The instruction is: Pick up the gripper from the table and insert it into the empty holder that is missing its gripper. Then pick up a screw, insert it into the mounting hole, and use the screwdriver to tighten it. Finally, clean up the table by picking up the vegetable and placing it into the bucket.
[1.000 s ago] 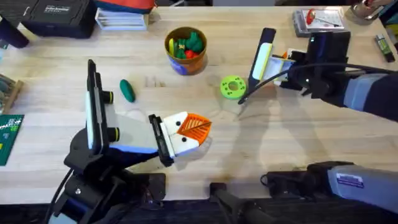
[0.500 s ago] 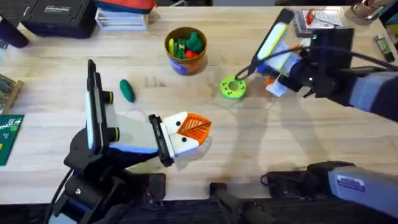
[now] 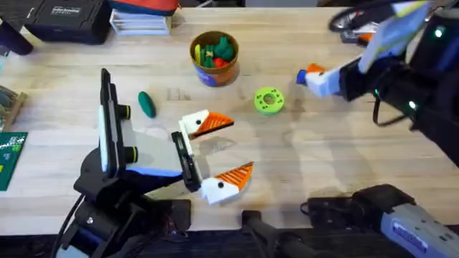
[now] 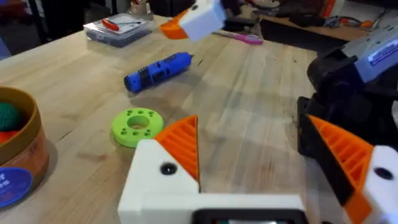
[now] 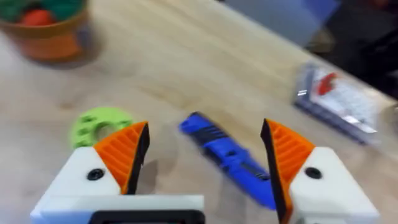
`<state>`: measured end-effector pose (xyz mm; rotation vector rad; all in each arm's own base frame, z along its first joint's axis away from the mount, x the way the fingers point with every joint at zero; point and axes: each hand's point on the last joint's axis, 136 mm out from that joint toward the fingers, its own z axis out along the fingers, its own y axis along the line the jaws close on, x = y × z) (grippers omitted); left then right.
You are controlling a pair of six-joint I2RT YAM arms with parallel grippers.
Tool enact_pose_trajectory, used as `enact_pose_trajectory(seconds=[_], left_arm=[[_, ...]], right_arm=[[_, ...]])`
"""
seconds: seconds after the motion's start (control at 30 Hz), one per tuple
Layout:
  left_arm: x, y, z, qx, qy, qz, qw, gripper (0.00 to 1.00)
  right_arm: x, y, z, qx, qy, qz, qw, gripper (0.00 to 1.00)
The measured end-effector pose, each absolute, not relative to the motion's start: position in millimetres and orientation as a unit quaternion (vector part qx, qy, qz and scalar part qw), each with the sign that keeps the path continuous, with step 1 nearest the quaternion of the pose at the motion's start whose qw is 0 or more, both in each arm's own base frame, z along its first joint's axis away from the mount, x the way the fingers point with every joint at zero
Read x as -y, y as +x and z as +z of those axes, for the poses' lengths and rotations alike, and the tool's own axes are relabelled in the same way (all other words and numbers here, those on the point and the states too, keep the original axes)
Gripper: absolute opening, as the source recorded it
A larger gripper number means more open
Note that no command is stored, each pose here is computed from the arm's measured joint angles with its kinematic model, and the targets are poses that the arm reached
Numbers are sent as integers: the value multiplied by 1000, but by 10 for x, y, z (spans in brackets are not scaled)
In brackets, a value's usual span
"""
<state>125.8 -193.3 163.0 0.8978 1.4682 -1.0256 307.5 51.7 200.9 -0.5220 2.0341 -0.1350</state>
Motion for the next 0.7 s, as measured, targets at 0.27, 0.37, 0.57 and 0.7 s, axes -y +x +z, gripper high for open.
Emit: enact_pose_trajectory(seconds=[0.27, 0.37, 0.57, 0.7], left_arm=[[1933, 1259, 1634, -617, 378, -431, 540, 986], [1929, 1270, 1642, -616, 376, -429, 543, 987], [1898, 1338, 1871, -590, 370, -412, 588, 986], [1791, 1435, 1974, -639, 333, -384, 578, 986]], right_arm=[[-973, 2505, 1846, -872, -205, 82, 437, 994], [-1025, 2408, 1770, -884, -190, 105, 413, 995], [-1106, 2337, 1736, -893, -165, 139, 395, 994], [-1135, 2328, 1745, -893, -160, 150, 393, 994]])
